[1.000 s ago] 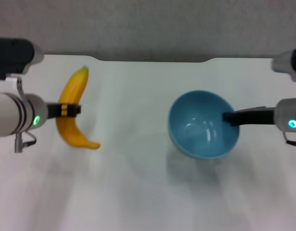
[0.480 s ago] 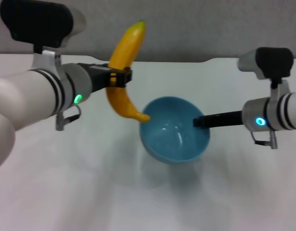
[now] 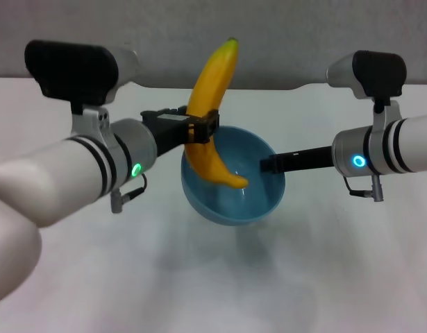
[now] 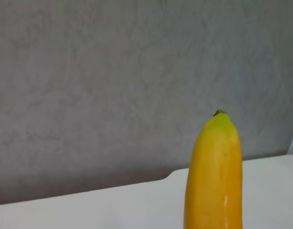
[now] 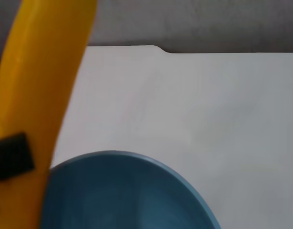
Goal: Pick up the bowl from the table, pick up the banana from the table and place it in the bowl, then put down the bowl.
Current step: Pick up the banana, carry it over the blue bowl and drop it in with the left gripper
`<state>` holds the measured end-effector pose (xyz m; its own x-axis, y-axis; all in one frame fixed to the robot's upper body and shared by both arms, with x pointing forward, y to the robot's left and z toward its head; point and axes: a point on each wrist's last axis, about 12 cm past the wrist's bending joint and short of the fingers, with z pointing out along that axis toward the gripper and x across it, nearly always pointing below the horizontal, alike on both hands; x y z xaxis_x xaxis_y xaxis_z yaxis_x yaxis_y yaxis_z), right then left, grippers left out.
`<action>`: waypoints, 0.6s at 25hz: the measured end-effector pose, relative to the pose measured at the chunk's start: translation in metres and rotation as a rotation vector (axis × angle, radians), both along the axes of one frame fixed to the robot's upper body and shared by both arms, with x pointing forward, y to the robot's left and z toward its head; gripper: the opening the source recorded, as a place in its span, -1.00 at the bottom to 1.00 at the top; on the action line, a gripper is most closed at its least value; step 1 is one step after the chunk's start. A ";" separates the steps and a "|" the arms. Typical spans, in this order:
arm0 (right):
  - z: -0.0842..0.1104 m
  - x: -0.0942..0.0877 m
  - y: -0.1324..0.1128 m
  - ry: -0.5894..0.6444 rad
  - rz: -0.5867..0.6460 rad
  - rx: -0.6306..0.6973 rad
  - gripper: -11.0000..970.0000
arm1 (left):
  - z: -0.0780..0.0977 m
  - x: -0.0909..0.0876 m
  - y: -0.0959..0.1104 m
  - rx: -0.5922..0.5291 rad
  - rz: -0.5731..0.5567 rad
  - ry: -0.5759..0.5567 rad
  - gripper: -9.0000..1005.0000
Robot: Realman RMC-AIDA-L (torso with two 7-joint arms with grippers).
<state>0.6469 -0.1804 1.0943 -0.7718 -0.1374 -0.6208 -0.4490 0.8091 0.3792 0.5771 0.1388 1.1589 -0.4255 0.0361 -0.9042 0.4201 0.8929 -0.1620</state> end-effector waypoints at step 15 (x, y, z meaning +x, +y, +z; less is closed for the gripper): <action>-0.003 -0.001 -0.007 0.009 -0.021 0.006 -0.91 | -0.023 -0.006 -0.011 -0.066 -0.042 0.000 0.00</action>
<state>0.6455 -0.1873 1.0915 -0.7801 -0.1173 -0.6146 -0.4285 0.8159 0.3882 0.5709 0.1275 1.1356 -0.4253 -0.0055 -0.9050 0.4573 0.8617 -0.2201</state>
